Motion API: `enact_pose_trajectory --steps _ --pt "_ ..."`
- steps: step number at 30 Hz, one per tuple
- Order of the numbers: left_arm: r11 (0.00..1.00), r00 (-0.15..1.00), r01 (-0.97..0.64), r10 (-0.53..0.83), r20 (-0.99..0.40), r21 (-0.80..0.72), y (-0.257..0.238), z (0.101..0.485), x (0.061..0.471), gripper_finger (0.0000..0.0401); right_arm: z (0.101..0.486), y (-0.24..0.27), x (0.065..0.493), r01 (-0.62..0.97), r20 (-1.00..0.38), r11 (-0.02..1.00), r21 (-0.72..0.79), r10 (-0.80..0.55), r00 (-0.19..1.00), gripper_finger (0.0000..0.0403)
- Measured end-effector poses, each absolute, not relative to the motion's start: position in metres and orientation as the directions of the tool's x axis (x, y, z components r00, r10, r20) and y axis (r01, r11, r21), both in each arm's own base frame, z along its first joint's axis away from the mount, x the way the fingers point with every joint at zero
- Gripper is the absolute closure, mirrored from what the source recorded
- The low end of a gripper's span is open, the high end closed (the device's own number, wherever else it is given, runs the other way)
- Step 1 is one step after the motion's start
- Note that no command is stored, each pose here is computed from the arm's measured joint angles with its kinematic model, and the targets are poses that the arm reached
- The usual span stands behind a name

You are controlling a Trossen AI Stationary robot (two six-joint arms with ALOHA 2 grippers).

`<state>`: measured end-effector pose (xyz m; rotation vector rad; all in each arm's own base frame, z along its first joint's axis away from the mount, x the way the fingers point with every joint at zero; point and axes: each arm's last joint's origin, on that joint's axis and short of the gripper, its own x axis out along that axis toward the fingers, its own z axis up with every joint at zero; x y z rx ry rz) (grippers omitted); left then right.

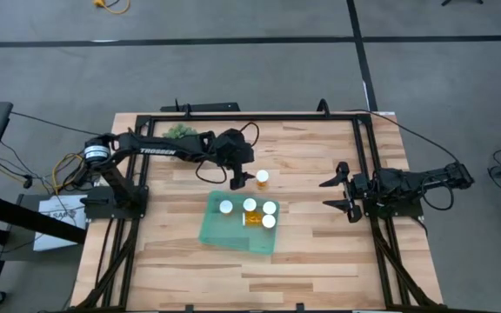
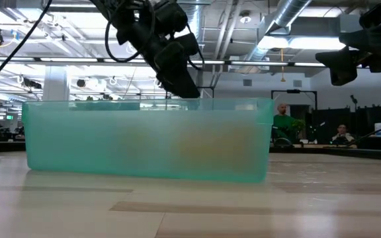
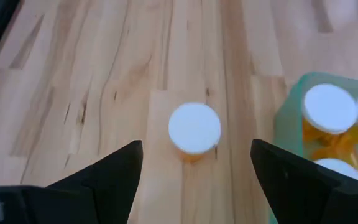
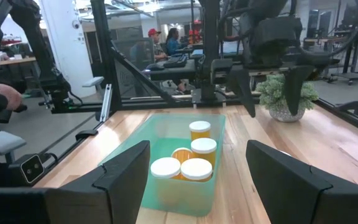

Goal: Pick and place pill bottles into a basket
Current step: Put the yellow pill bottle into the green bin

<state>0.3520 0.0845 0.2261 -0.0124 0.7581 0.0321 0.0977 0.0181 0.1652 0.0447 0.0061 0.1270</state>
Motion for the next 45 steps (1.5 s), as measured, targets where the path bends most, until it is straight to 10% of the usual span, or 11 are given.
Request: enact_pose_trajectory --steps 45 --pt "0.996 0.614 0.068 0.004 -0.789 0.057 0.084 0.19 0.406 0.011 0.165 0.018 0.098 -0.127 -0.005 0.991 0.045 0.128 0.992 0.0143"
